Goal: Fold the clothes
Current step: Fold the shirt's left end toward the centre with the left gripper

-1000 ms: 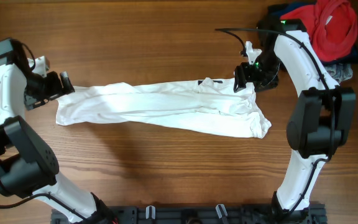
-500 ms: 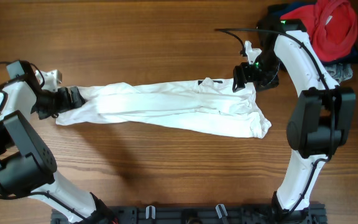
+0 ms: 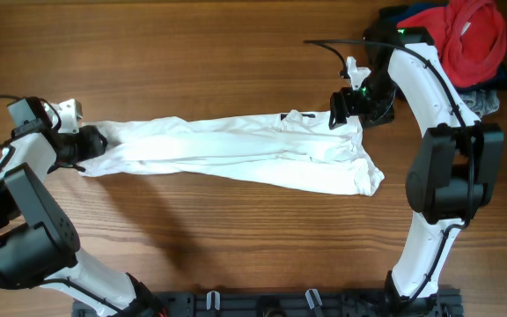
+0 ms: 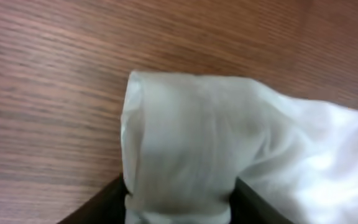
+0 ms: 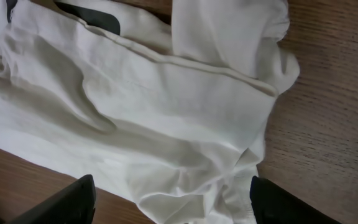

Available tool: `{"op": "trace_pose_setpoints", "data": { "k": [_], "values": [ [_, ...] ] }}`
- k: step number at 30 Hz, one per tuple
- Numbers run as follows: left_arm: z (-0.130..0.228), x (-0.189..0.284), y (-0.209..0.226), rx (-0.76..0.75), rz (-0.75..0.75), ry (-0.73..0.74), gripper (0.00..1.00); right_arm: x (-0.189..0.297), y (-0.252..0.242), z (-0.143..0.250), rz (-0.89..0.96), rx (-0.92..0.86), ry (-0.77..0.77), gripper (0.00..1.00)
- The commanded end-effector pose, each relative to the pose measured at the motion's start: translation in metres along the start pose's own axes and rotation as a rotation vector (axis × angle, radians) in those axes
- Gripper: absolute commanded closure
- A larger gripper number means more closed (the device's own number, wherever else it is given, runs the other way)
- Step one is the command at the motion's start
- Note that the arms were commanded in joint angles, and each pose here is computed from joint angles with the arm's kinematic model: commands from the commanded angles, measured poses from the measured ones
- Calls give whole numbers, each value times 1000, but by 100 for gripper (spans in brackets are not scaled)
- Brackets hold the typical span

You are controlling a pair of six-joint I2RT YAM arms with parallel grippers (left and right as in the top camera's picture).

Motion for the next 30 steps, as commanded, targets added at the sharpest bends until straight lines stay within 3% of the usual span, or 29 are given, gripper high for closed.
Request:
{"op": "trace_pose_setpoints", "data": {
  "k": [1, 2, 7, 12, 14, 16, 18, 27, 30],
  "values": [
    [58, -35, -10, 82, 111, 205, 91, 6, 6, 1, -34, -6, -20, 20],
    [58, -35, -9, 84, 111, 206, 96, 6, 6, 1, -38, -6, -21, 20],
    [41, -26, 4, 166, 92, 156, 96, 7, 16, -1, -119, -4, -32, 23],
    [-3, 18, 23, 191, 61, 37, 96, 8, 26, -3, -201, -1, -48, 26],
    [-18, 35, 29, 187, 36, -12, 96, 10, 31, -5, -240, 3, -61, 32],
    [-32, 50, 31, 177, 12, -54, 96, 11, 39, -9, -285, 16, -83, 54],
    [-44, 64, 30, 161, 3, -95, 96, 11, 47, -15, -312, -4, -102, 96],
    [-73, 105, 23, 135, -26, -143, 96, -9, 96, -30, -311, -40, -109, 96],
    [-77, 112, 4, 49, -13, -144, 96, -11, 98, -35, -314, -46, -124, 96]
  ]
}}
Point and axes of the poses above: each gripper's point midway between its finger pads, its own x axis back along the fingers, its own y axis along the line the jaws close on, z = x × y, the point moved 5 cm from there along x, back along the fingers, and after that the axes turned 3 degrees about x, right-handed, at the moved point
